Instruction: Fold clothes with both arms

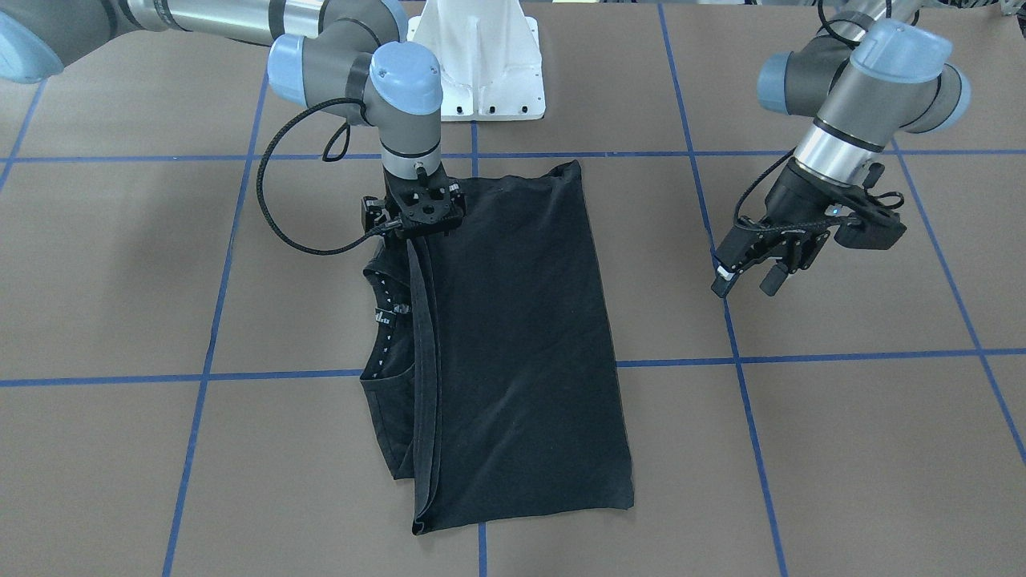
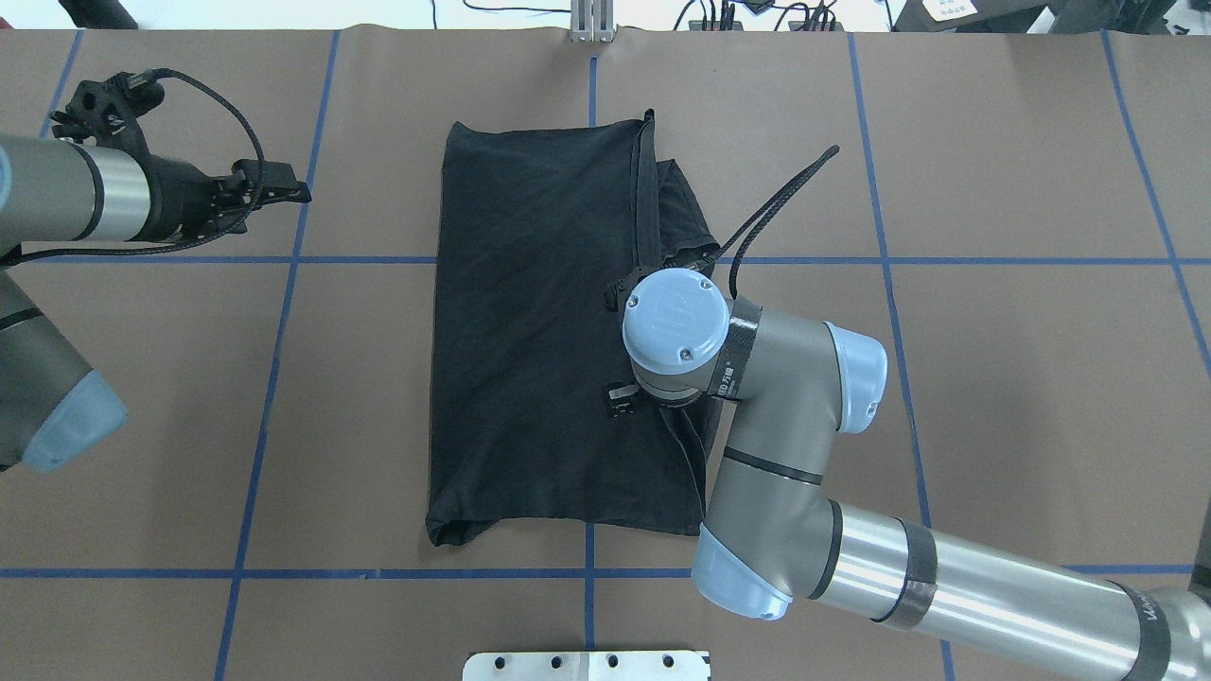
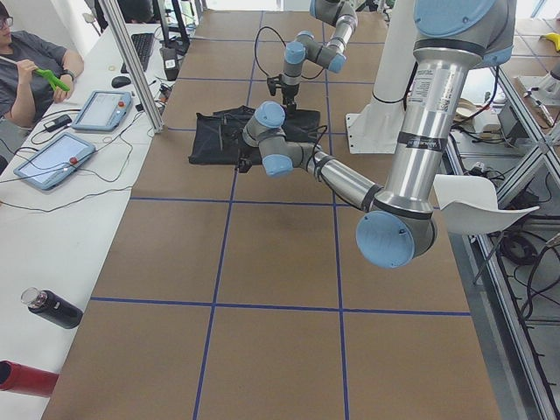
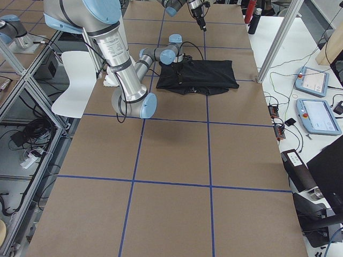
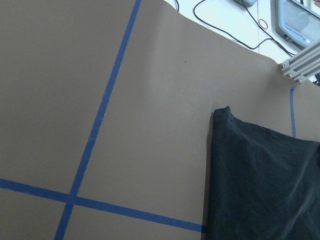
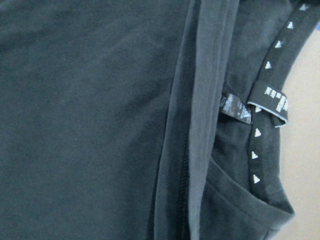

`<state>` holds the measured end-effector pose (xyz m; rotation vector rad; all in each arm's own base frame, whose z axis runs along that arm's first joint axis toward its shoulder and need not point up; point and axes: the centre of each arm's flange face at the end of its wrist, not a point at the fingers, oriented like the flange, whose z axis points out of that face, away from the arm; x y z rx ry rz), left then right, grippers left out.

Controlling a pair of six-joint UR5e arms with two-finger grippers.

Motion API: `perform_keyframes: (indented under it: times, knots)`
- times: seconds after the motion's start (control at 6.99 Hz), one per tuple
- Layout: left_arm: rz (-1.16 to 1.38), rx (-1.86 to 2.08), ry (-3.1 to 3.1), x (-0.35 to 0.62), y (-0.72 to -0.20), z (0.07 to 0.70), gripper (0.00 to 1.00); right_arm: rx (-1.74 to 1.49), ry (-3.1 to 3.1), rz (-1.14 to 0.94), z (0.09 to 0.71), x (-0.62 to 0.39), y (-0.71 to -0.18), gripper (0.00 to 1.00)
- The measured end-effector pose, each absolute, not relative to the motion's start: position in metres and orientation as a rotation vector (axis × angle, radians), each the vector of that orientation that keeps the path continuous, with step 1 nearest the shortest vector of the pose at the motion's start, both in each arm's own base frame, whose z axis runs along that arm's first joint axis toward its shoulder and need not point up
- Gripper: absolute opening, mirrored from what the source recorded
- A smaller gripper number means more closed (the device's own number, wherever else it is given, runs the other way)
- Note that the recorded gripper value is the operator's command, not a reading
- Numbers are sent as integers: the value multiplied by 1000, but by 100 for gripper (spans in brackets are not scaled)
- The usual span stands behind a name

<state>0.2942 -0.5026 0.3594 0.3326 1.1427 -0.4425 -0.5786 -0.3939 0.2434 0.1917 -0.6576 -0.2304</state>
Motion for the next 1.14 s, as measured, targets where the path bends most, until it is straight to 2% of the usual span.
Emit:
perform_keyframes:
  times: [1.14]
  knots:
    - [-450,328,1160,298,-504,350,100,166,-597,-276,298,-555,-410,100]
